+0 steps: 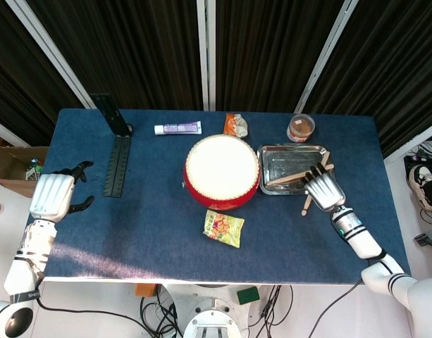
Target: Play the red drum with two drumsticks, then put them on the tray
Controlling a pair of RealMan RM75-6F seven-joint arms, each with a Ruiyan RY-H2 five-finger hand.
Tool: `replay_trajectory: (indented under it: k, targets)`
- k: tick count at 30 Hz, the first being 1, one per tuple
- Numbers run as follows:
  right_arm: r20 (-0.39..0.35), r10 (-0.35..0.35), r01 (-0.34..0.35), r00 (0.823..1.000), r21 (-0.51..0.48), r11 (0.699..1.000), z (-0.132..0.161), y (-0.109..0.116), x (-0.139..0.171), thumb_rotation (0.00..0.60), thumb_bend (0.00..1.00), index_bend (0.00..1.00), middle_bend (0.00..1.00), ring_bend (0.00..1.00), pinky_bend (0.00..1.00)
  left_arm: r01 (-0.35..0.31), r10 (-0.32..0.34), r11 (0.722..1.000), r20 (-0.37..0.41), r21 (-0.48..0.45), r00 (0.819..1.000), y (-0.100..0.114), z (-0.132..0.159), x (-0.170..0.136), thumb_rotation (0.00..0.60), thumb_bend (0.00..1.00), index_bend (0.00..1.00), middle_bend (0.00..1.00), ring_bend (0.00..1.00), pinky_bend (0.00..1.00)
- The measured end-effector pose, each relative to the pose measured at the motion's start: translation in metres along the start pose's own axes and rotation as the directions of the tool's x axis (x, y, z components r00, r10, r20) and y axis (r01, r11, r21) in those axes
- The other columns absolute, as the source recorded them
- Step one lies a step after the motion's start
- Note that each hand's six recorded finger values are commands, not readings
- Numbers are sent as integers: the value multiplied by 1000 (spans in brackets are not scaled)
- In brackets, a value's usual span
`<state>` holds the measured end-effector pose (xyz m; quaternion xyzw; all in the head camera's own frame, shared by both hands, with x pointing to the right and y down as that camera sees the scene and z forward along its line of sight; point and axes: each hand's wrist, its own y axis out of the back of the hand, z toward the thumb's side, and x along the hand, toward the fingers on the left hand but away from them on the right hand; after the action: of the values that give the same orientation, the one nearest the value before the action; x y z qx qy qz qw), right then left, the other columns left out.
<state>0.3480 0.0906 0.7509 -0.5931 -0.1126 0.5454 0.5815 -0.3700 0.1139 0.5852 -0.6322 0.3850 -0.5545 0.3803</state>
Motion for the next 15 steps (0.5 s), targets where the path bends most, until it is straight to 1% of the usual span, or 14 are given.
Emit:
replay_trajectory:
  k: [5,10,15]
  targets:
    - [6,-20,20,1000,-21,1000,-2,10,-10,600,382,514,429,239,241,0,0,1000,-4,2,1000,0,-2,-2,600,209,235,452,468,560]
    - [11,-8,9,1000,-29,1000,-3,13,-17,600,420,528,435,247,244,-4,4,1000,-6,2,1000,0,-3,-3,600,207,234,452,468,560]
    - [10,11,-10,1000,-23,1000,1,14,-27,600,395,528,435,247,245,-5,5,1000,-7,5,1000,1,-3,-4,600,208,234,451,468,559]
